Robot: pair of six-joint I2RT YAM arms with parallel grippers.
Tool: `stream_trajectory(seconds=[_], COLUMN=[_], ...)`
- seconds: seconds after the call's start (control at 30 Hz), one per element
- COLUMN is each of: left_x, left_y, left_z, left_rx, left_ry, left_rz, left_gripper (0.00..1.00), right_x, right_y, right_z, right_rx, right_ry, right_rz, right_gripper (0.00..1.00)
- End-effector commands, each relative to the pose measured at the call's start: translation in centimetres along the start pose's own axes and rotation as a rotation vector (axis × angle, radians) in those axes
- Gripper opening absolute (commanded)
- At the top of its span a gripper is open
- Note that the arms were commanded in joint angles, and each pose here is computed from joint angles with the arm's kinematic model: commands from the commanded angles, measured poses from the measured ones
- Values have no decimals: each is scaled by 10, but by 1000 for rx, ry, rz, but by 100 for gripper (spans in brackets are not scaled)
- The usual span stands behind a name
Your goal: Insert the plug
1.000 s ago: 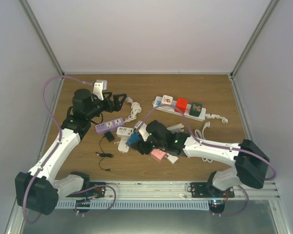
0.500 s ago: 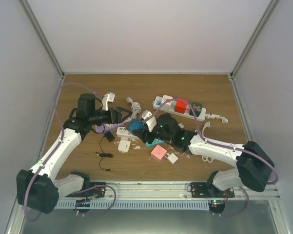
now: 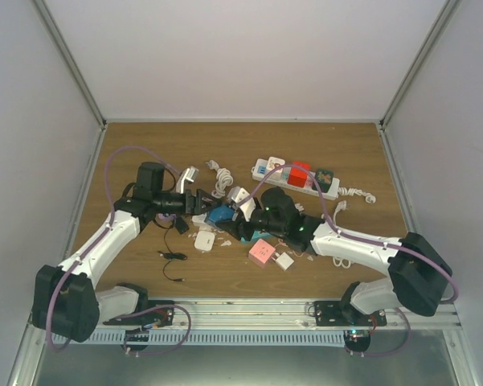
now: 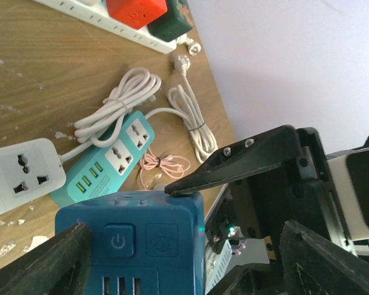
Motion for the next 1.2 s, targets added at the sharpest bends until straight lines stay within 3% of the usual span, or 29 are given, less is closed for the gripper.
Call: stream_trajectory(seconds=[0.0, 0.2, 0.4, 0.5, 0.67, 0.73, 1.17], left_x=[9, 7, -4, -10, -16, -18, -26], left_y=[12, 6, -7, -7, -7, -8, -7], left_z=[8, 14, 22, 28, 29, 29, 35], left_rx=[-36, -41, -47, -31, -12, -7, -11], left_ry=[50, -66, -291, -394, -451, -471, -562], left_rz=[83, 17, -150, -199, -234, -253, -330], left_gripper=[84, 89, 88, 88, 88, 88, 89], right_x=[0, 4, 13, 13, 15, 20, 49], right_y=[-18, -11, 5, 13, 27, 32, 66], right_z=[-2, -6, -10, -12, -4, 1, 26], right_rx=[-54, -45, -11, 42, 98, 110, 411], right_ry=[-18, 33, 59, 85, 117, 128, 438], right_rz=[-101, -71, 19, 73, 172, 226, 578], right_gripper=[53, 52, 53, 60, 82, 87, 92])
Point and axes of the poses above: each gripper's point midway between its finger pads, its own x axis out along the fingers, its own z axis along the line the jaws close on, y = z × x, the point moved 9 cm from there along -x, back along the fingers, and after that the axes turned 5 degrees about -x, right-handed, at the moved point
